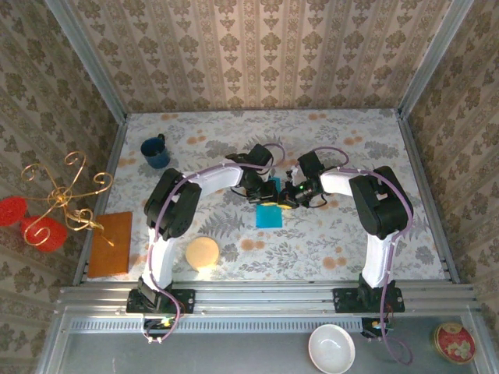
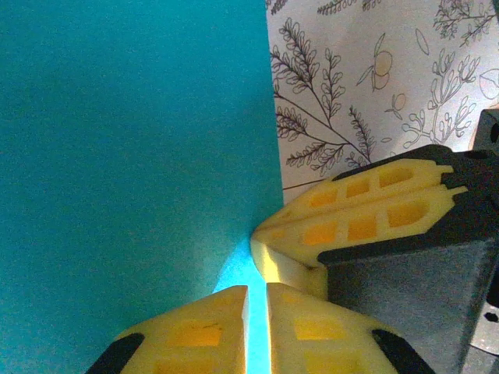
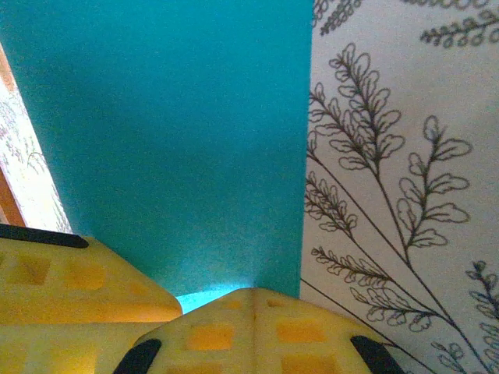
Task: Fold a paper plane with a square sheet of paper (pick it up from the middle)
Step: Hold the square sheet of paper at the center of the table, then first fold the square sheet of paper in half at the center of the table.
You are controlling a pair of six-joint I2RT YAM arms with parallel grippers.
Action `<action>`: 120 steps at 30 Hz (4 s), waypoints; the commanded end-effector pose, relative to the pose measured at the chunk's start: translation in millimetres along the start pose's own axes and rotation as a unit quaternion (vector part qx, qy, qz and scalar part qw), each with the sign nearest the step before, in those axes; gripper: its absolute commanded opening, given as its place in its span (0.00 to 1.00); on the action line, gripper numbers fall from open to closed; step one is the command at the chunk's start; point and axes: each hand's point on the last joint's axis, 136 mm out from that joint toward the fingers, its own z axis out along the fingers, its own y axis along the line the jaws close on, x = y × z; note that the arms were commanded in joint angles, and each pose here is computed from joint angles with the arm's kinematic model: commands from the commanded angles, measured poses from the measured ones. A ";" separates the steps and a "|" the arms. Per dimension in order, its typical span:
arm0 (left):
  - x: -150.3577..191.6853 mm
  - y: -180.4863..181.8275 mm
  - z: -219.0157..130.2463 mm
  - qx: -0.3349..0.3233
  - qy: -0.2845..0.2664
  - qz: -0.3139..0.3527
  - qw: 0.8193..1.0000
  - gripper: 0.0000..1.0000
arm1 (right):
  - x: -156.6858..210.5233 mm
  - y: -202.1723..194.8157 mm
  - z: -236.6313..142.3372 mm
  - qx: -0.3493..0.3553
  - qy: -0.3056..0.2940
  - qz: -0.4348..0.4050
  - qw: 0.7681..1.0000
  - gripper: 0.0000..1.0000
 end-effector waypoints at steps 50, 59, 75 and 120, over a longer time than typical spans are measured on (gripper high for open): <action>-8.9 27.6 -35.0 0.080 -0.044 0.043 0.995 0.12 | 68.3 -100.2 18.4 0.191 0.094 0.106 0.971 0.03; -22.8 46.8 -5.3 0.074 -0.032 0.010 0.997 0.11 | 70.7 -103.6 19.7 0.194 0.099 0.107 0.970 0.03; -32.0 86.4 -62.7 0.078 -0.084 -0.025 0.993 0.11 | 71.0 -109.8 18.2 0.212 0.099 0.104 0.967 0.03; -77.1 62.3 -13.1 0.139 -0.059 -0.031 0.988 0.12 | 74.5 -127.0 13.7 0.255 0.100 0.100 0.957 0.03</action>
